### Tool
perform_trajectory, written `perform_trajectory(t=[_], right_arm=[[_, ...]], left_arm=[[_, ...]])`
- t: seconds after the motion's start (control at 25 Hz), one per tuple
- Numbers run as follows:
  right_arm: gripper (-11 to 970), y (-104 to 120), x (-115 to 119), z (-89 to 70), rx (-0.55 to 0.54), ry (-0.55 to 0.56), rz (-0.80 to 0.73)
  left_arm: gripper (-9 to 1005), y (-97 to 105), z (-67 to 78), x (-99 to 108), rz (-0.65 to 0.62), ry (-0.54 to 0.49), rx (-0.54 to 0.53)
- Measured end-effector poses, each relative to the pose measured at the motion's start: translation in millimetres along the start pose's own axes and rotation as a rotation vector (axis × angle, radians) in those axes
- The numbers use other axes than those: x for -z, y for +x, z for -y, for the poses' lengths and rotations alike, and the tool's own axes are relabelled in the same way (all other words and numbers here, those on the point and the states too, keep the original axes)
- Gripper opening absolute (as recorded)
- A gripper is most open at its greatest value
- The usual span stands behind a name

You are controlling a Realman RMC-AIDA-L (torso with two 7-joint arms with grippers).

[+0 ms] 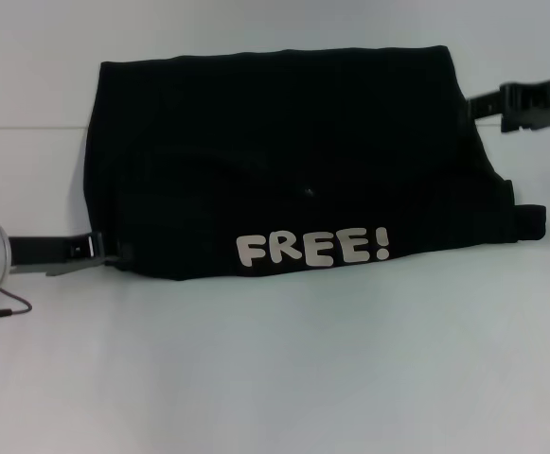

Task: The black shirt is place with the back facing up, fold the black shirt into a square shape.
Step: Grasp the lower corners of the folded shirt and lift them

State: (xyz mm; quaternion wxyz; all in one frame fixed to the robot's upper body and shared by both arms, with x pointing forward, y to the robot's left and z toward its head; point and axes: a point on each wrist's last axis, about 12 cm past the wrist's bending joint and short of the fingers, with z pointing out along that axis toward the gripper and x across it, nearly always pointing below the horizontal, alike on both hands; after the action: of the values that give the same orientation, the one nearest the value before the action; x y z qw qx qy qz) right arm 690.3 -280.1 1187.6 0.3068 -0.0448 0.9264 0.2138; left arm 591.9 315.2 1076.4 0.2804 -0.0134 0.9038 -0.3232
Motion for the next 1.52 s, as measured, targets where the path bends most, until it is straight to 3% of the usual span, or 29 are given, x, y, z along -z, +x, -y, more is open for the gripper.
perform_trajectory(t=[0.16, 0.28, 0.64, 0.96, 1.16, 1.52], right_arm=[[781, 13, 8, 12.4, 0.022, 0.033, -0.108], [781, 33, 12, 26.9, 0.034, 0.053, -0.194], [782, 55, 22, 52.4, 0.033, 0.087, -0.183], [797, 65, 14, 55.2, 0.036, 0.043, -0.114], [945, 68, 9, 58.0, 0.033, 0.075, -0.108], [937, 75, -12, 45.3, 0.05, 0.085, -0.074]], left_arm=[[24, -11, 7.0, 9, -0.009, 0.062, 0.015], [26, -20, 9.6, 10, 0.004, 0.061, 0.021], [31, -23, 8.2, 8, 0.02, 0.037, 0.02], [36, -23, 8.3, 8, 0.018, 0.036, 0.03], [39, -22, 8.8, 7, 0.019, 0.039, 0.034], [45, -22, 8.8, 6, 0.022, 0.037, 0.036]])
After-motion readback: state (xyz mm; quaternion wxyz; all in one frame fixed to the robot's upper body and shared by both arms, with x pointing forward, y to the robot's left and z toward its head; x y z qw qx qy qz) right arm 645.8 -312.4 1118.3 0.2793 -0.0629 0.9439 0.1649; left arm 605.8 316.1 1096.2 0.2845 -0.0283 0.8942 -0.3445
